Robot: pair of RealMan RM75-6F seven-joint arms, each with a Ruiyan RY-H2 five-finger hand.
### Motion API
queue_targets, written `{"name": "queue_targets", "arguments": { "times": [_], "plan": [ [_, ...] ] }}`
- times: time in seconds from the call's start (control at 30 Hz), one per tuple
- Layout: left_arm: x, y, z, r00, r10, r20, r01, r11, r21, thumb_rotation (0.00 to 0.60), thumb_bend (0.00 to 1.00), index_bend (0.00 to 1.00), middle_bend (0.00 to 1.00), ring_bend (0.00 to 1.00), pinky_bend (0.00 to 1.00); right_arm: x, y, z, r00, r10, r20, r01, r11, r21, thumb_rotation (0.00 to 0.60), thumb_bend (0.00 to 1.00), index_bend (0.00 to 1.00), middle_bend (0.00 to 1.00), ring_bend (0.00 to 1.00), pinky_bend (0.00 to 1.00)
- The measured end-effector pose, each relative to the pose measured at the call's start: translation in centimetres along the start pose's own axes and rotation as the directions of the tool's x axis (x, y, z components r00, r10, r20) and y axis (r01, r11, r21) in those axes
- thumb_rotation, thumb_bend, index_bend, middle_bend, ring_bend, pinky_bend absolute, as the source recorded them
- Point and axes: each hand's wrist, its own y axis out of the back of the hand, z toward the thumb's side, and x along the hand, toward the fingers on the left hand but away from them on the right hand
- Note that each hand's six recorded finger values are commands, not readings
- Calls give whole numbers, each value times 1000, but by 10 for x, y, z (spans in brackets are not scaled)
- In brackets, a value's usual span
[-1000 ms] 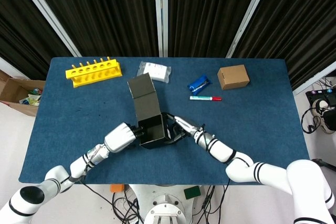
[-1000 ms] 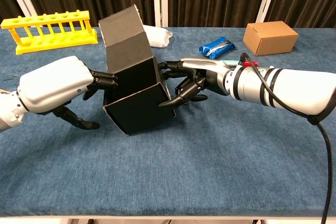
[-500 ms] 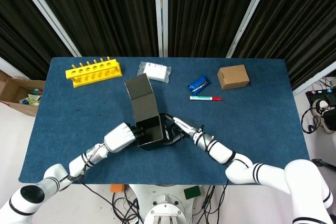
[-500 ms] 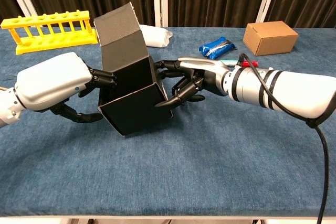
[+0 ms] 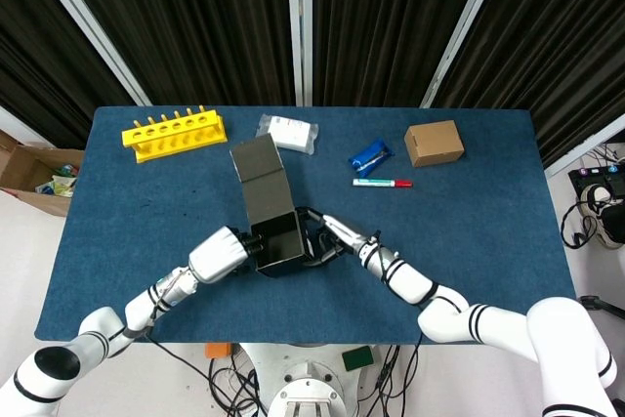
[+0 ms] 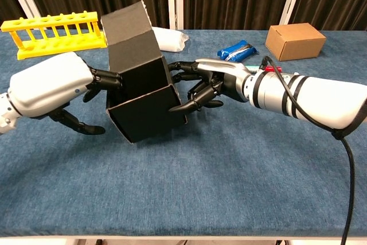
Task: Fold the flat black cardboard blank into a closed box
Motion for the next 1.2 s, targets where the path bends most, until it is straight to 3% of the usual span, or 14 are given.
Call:
{"name": "queue_targets", "arguments": {
  "times": [0.27,0.53,0.67,0.83,0.97,1.2],
  "plan": [
    [-10,12,-8,998,43,-37,-43,999,2,600,0,317,275,661,886,-10,3,2,999,-37,1,37,999,-24,600,176,147,278,683,994],
    [-23,33,-21,986,134,-97,-135,991,-8,600,0,299,266,665,908,-26,4,5,997,-80,0,80,997,-9,600,176,142,244,683,994],
    [-34,41,-30,975,164,-146,-170,985,-25,600,0,298,266,667,917,-32,-6,6,997,-79,-5,79,997,27,600,152,20,139,663,994],
    [-43,42,-34,960,172,-219,-198,975,-102,600,0,282,253,672,938,-26,-16,-1,998,-59,0,59,993,101,600,29,0,6,619,994],
    [-46,44,-35,946,174,-274,-228,958,-177,600,0,269,241,671,939,-14,-22,-4,999,-39,4,38,988,151,600,0,0,0,609,993],
    [-43,46,-33,918,146,-369,-276,903,-329,600,0,218,206,672,939,11,-18,-2,999,-28,23,22,979,203,600,0,0,0,608,994]
  ]
}}
